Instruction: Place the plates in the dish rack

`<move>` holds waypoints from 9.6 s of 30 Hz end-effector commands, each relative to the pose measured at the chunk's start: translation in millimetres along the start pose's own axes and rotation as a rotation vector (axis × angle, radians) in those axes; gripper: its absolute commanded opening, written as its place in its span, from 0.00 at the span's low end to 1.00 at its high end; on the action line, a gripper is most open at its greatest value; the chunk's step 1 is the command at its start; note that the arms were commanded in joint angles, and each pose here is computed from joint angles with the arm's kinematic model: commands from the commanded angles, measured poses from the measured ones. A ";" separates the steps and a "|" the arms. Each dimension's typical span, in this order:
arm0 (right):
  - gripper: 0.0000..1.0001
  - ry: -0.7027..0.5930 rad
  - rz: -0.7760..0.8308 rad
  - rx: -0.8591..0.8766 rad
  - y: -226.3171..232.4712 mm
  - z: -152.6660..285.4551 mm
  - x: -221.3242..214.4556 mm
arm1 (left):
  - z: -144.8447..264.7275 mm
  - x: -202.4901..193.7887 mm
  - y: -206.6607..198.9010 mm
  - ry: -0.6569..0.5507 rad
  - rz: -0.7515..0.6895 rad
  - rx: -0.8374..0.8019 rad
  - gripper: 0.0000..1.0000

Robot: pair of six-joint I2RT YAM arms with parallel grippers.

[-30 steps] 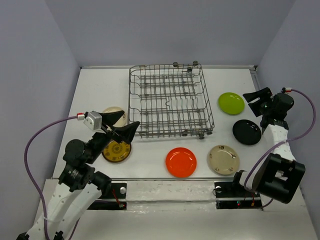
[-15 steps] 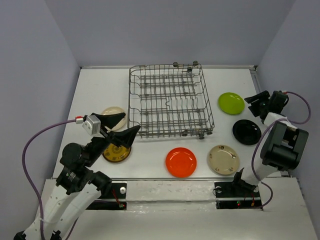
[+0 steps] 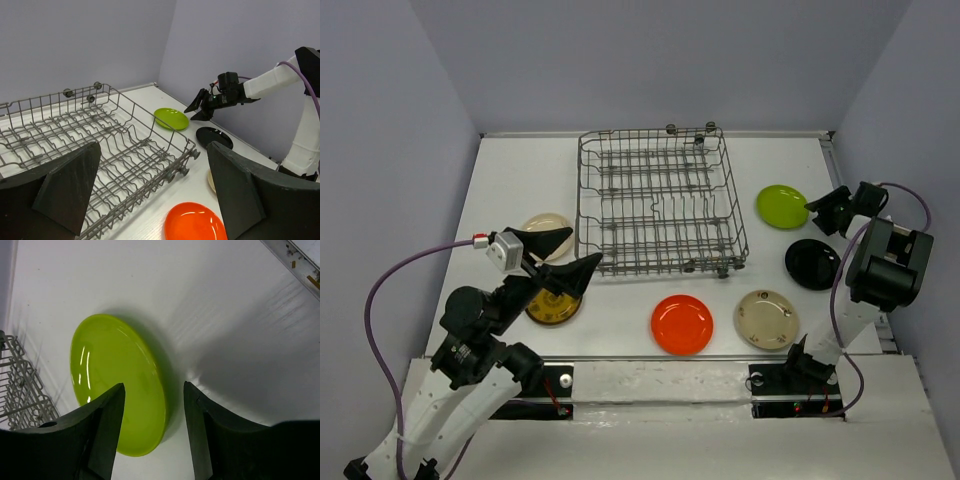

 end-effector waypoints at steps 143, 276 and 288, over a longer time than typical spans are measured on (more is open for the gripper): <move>0.67 -0.247 1.150 -0.153 307.3 109.9 -173.2 | 1.0 16.4 56.8 -0.054 0.074 0.392 0.99; 0.07 -0.342 1.131 -0.425 291.6 112.6 -182.7 | -5.9 9.1 61.1 -0.022 0.068 0.391 0.99; 0.07 -0.309 1.172 -0.465 281.4 89.7 -189.4 | -5.4 9.9 60.7 -0.025 0.068 0.390 0.99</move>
Point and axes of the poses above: each gripper's point midway between its finger pads, its own z axis back along the fingers, its own y axis along the line the jaws close on, x = y × z, the point moved 2 cm from there along z, back along the fingers, and after that the axes turned 1 degree about -z, right-handed, at the moved point
